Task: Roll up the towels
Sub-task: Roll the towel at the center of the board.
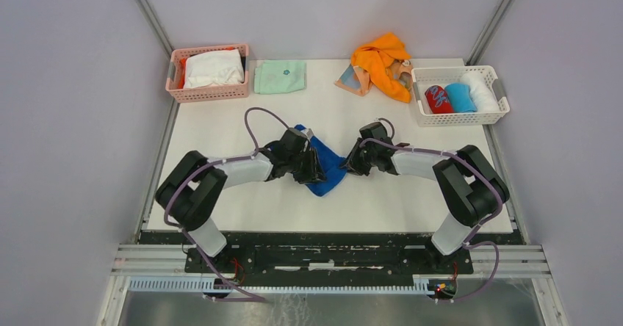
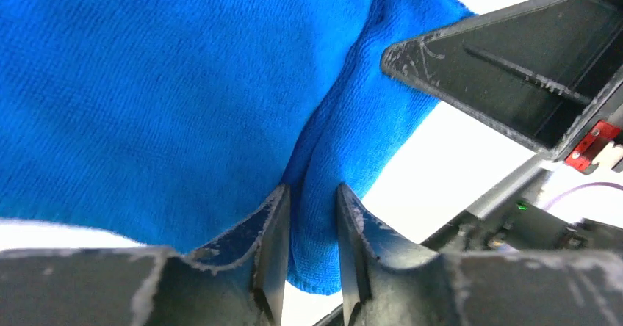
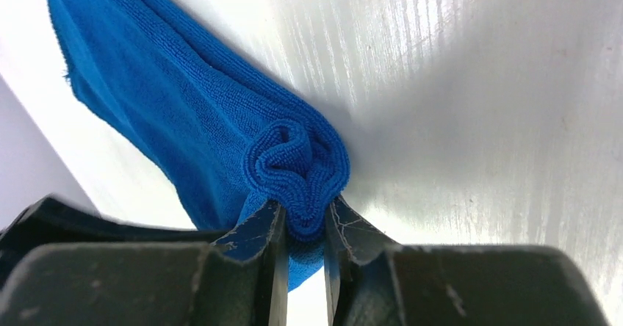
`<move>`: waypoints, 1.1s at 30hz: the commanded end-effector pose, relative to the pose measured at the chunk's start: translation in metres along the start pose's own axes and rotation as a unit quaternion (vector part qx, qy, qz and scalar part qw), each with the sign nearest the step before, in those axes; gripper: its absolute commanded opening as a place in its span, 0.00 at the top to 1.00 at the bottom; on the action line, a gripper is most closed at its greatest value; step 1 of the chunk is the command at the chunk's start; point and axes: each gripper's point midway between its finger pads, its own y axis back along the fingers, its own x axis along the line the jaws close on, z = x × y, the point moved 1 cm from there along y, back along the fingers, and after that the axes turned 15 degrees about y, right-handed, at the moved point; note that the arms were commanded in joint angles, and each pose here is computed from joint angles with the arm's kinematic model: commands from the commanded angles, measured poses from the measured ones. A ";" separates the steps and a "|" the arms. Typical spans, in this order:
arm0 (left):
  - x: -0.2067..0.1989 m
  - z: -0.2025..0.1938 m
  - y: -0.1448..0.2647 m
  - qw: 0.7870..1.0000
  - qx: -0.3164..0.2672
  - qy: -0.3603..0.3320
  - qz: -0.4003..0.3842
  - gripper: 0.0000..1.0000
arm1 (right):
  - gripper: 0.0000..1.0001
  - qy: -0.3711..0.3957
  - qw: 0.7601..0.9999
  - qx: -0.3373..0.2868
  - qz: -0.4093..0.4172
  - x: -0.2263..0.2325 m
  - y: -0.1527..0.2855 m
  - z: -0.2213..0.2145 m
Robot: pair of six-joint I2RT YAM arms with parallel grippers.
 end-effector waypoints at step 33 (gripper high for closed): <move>-0.054 -0.039 -0.023 0.734 -0.262 -0.563 0.276 0.42 | 0.76 0.012 0.989 0.049 -0.136 -0.036 0.005 -0.015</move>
